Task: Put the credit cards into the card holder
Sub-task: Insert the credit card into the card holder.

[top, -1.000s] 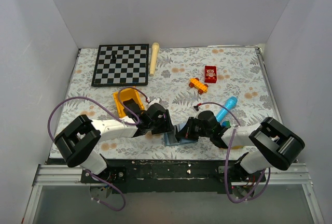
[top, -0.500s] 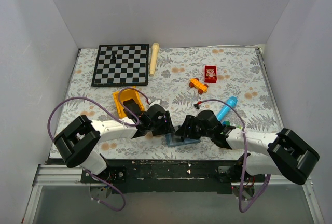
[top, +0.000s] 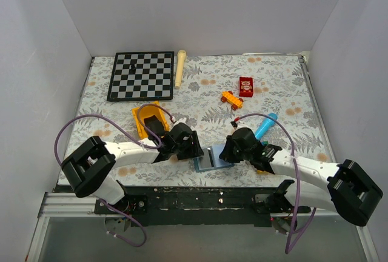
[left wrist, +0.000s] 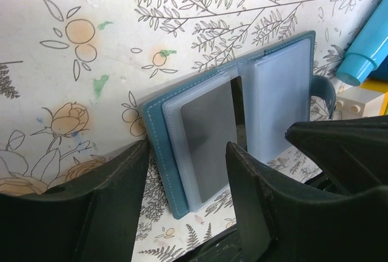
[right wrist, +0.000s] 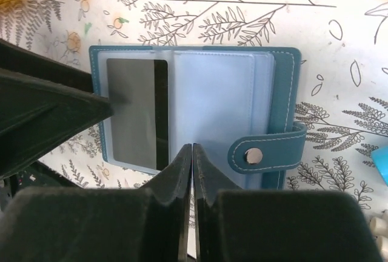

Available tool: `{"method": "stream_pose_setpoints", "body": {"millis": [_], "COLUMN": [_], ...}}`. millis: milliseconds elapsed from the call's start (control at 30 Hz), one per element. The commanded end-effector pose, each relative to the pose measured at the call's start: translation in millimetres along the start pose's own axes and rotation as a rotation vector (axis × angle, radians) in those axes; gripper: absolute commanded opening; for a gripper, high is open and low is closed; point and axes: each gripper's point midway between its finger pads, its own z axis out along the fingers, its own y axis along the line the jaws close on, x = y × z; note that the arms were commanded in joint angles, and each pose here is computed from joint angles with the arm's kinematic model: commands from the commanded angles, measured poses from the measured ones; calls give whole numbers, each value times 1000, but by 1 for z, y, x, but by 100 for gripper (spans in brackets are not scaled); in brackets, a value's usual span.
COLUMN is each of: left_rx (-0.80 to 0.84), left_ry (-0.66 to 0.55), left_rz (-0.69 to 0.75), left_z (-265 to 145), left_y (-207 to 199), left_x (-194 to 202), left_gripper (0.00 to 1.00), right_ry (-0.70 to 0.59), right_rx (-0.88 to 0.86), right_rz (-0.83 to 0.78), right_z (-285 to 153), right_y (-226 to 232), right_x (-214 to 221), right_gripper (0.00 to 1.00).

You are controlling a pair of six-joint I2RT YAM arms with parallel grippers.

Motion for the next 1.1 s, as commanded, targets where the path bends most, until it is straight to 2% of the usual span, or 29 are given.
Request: {"method": "stream_pose_setpoints", "body": {"millis": [0, 67, 267, 367, 1067], "left_rx": [17, 16, 24, 25, 16], "left_ry": [-6, -3, -1, 0, 6], "left_rz": [-2, -2, -1, 4, 4], "left_z": [-9, -9, -8, -7, -3], "left_y": [0, 1, 0, 0, 2], "left_x": [3, 4, 5, 4, 6], "left_gripper": [51, 47, 26, 21, 15], "right_ry": [-13, -6, 13, 26, 157], "right_rx": [20, 4, -39, -51, -56], "right_rz": [-37, -40, -54, -61, -63], "right_z": [4, 8, 18, 22, 39], "right_y": [4, 8, 20, 24, 26], "right_x": [-11, -10, -12, -11, 12], "right_gripper": [4, 1, 1, 1, 1]}}
